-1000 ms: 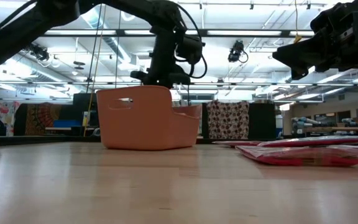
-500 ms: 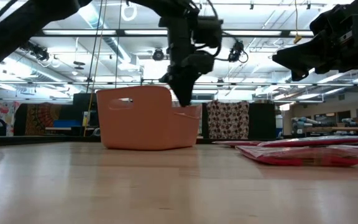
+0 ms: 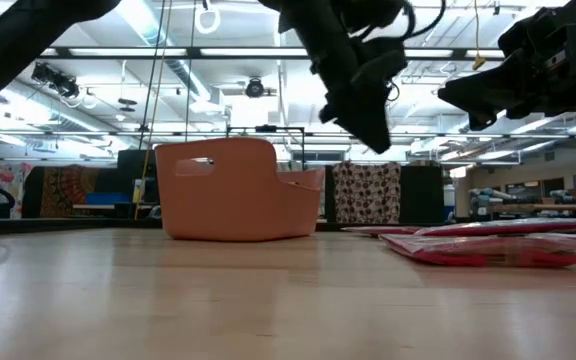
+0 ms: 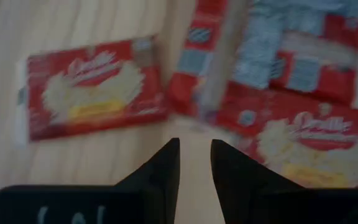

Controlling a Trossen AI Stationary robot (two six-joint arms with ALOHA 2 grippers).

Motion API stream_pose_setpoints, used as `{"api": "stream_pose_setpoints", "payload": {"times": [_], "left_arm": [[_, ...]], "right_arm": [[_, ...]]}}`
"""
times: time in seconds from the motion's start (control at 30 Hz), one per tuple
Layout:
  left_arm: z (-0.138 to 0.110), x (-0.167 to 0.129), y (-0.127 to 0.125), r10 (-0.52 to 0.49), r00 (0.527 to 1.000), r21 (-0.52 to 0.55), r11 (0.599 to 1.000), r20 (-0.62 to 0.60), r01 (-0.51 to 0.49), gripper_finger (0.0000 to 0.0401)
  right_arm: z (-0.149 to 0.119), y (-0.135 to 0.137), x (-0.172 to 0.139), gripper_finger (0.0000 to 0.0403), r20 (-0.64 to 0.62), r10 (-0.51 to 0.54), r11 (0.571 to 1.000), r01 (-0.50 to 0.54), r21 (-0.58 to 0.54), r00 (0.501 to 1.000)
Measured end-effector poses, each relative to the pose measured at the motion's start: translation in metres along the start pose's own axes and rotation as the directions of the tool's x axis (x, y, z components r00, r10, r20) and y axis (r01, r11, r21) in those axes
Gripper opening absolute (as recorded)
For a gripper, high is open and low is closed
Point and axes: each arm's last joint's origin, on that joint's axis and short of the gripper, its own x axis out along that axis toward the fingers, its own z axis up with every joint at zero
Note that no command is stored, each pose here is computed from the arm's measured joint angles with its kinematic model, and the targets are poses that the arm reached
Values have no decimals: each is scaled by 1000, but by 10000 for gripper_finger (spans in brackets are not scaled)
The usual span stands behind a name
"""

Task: Sort popcorn bags into baskets
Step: Put the red popcorn pack into the orange bin

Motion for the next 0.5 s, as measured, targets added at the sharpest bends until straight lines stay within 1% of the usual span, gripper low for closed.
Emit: {"api": "stream_pose_setpoints", "payload": {"times": [0.07,0.13,0.2,0.33,0.43,0.5], "left_arm": [[-2,4,-15,-18,1000,24,1000,23,18,96],[-7,6,-30,-37,999,53,998,19,36,97],[-10,7,-46,-54,998,105,993,18,52,102],[-20,14,-76,-25,1000,206,978,4,24,122],[-30,25,-95,-18,999,325,945,-27,26,140],[-38,31,-107,-10,999,439,898,-53,32,149]], "right_arm": [[-1,-1,0,99,-8,-18,1000,18,-1,1000],[-2,-1,0,99,-23,-48,999,48,-15,999],[-3,-2,0,99,-29,-76,997,75,-23,997],[-2,-3,0,99,-34,-95,995,94,-26,995],[-1,-3,1,99,-39,-103,995,102,-22,994],[-2,-3,1,99,-42,-102,995,102,-17,994]]}}
